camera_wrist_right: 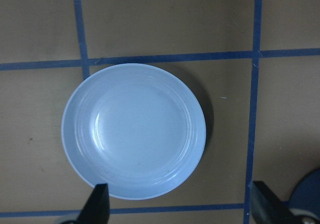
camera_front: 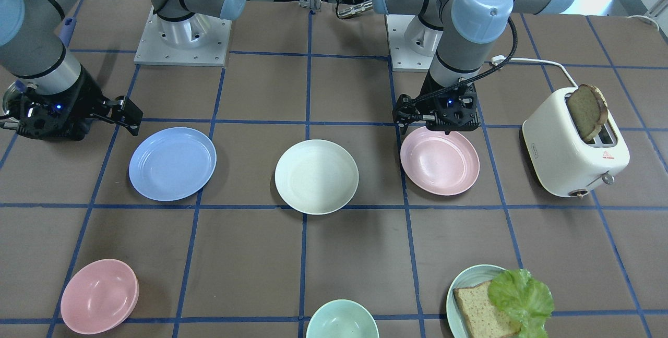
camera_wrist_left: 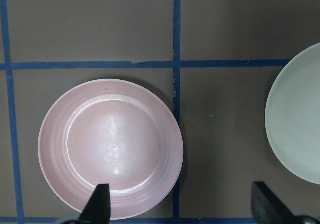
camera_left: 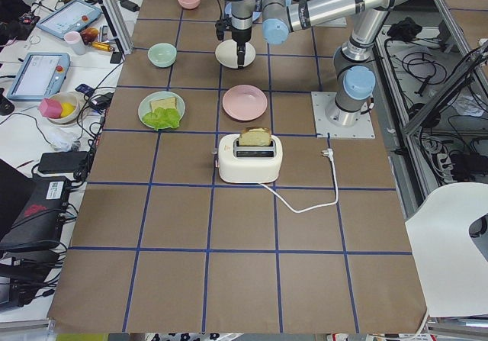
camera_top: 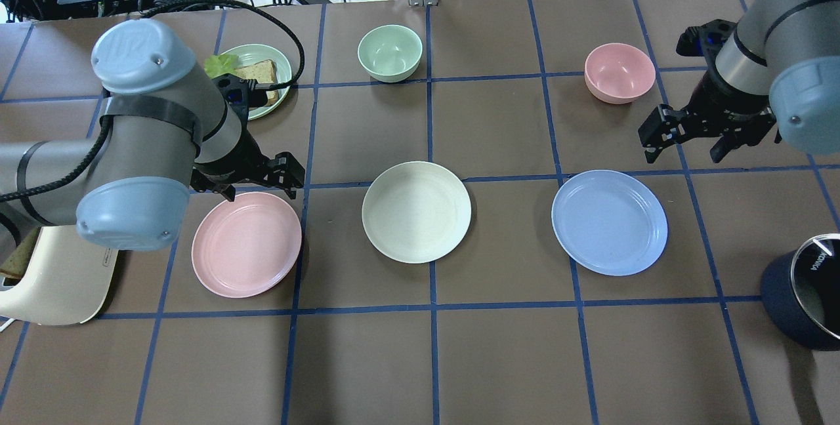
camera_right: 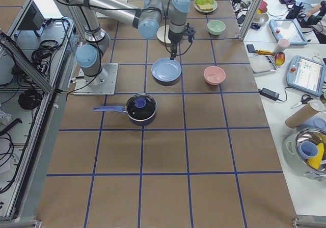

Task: Stack three plates with pink and blue
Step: 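Move the left gripper to the pink plate while the right reaches the blue plate, then grasp the pink plate rim with the left gripper while the right grasps the blue plate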

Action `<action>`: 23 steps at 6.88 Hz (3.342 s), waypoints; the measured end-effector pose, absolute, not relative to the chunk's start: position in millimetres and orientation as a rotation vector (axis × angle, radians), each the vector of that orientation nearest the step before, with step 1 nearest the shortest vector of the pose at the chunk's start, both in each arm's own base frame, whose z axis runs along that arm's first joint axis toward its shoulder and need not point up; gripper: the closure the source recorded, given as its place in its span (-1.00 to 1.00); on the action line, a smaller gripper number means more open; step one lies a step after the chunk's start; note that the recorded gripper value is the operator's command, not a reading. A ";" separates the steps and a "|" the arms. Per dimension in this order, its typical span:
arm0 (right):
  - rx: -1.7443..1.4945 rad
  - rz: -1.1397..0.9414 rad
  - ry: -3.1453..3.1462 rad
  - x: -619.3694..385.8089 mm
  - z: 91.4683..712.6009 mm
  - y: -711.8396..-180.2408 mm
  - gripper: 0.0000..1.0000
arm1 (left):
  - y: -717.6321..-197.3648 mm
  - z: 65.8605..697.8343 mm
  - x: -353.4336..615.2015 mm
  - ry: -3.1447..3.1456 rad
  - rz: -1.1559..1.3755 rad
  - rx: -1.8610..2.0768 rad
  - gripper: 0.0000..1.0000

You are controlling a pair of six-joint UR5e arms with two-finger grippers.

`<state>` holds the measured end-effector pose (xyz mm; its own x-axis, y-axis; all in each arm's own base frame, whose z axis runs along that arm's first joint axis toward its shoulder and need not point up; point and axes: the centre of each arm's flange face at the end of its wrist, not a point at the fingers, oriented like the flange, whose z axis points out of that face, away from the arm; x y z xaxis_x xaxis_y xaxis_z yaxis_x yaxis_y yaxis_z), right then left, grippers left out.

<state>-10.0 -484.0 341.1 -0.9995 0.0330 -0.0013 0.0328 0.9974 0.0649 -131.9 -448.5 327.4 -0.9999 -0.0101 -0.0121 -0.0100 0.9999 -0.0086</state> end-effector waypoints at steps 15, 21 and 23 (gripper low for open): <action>0.025 0.110 2.985 -55.1 190.6 -466.2 1.00 | -421.6 214.3 -142.7 3.127 0.055 -0.006 -0.13; 0.001 0.016 3.007 -68.0 239.7 -500.6 1.00 | -427.1 199.3 -150.1 3.120 0.041 0.071 0.02; 0.001 0.007 3.005 -68.3 242.0 -502.4 1.00 | -429.5 192.9 -149.6 3.118 0.034 0.080 0.18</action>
<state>-68.3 -502.4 242.0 -0.9907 0.0011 -0.1358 0.0005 1.0000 0.0047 -149.6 -429.5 192.9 -0.9984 0.0518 -0.0214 0.0513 0.9984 0.0222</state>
